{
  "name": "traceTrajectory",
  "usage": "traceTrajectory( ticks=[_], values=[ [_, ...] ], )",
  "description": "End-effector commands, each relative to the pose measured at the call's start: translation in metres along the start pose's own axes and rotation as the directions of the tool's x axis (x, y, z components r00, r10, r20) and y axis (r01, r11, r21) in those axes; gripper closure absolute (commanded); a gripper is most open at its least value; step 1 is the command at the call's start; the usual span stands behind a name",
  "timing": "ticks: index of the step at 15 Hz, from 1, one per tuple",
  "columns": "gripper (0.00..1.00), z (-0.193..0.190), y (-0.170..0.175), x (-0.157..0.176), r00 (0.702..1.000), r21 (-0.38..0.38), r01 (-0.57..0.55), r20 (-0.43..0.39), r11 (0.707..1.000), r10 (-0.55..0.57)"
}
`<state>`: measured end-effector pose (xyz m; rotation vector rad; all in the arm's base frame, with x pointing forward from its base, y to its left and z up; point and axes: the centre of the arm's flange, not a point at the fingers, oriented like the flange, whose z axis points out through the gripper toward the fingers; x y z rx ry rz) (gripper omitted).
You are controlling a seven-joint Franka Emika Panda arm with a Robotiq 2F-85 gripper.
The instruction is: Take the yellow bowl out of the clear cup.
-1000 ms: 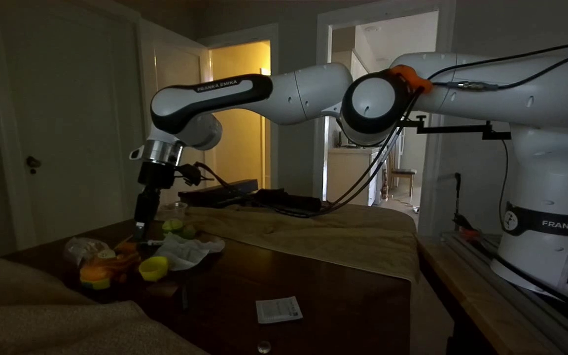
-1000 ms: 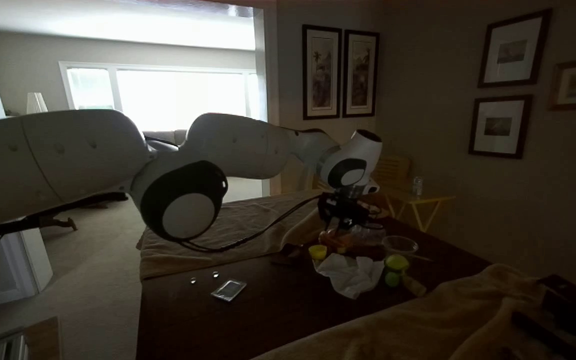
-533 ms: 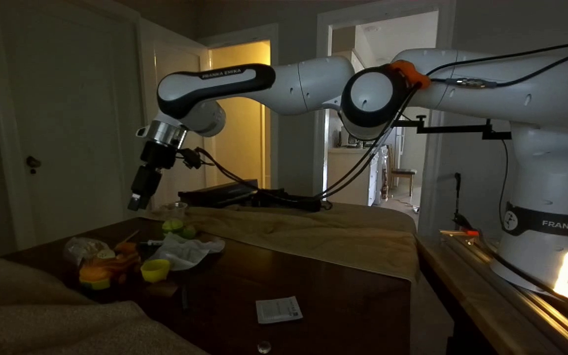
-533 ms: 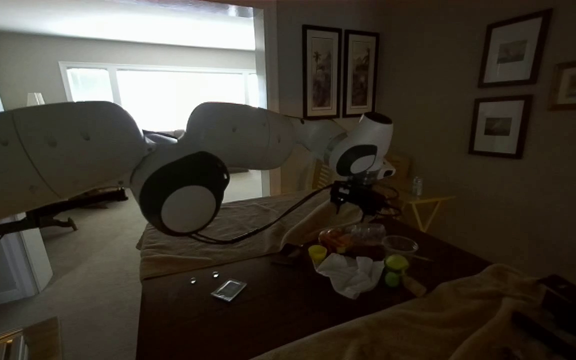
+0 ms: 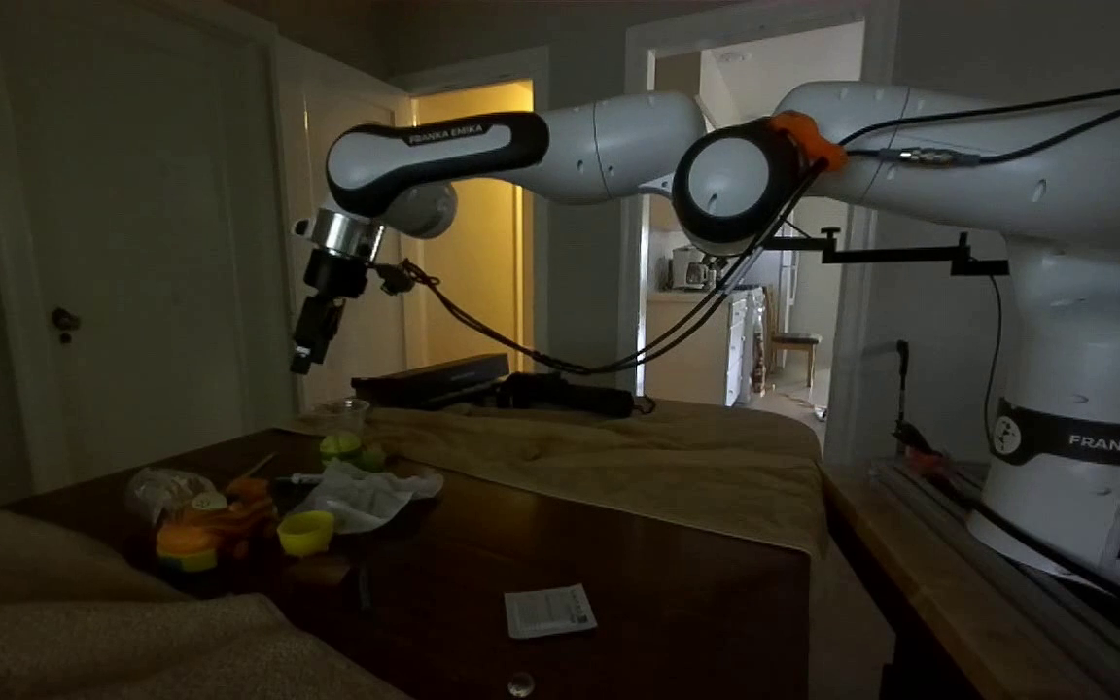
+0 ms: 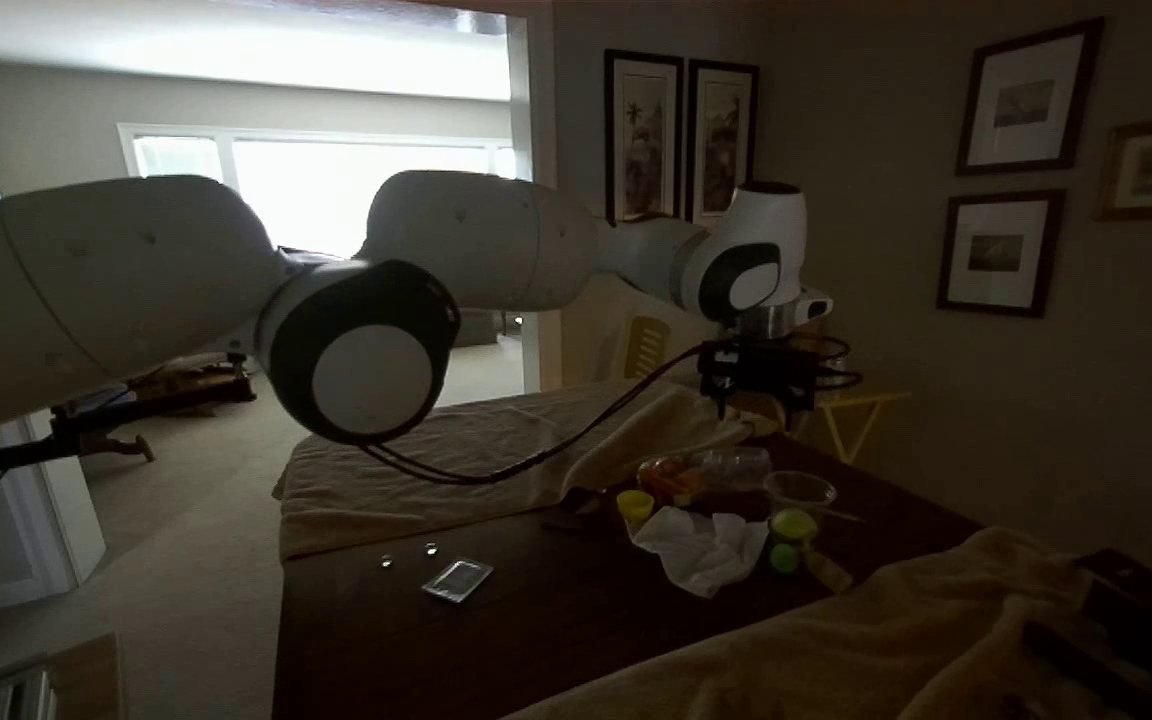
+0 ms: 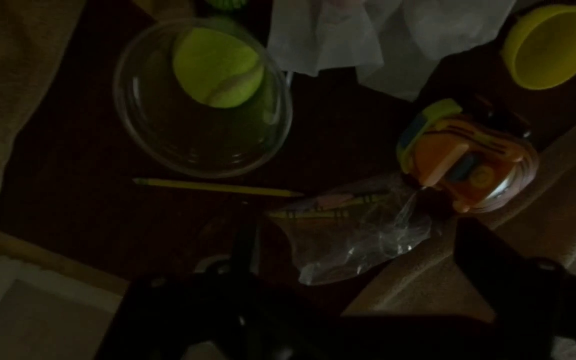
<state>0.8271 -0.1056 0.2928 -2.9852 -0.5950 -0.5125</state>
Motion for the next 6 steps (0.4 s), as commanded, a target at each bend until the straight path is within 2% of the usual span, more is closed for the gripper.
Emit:
traceTrajectory(
  ticks=[1, 6],
  values=[
    [0.0, -0.0093, 0.0199, 0.0194, 0.999, -0.077, -0.017, 0.028, 0.997, 0.019],
    [0.0, -0.0121, 0.0245, 0.0137, 0.998, -0.115, -0.045, 0.044, 0.992, 0.05]
  ],
)
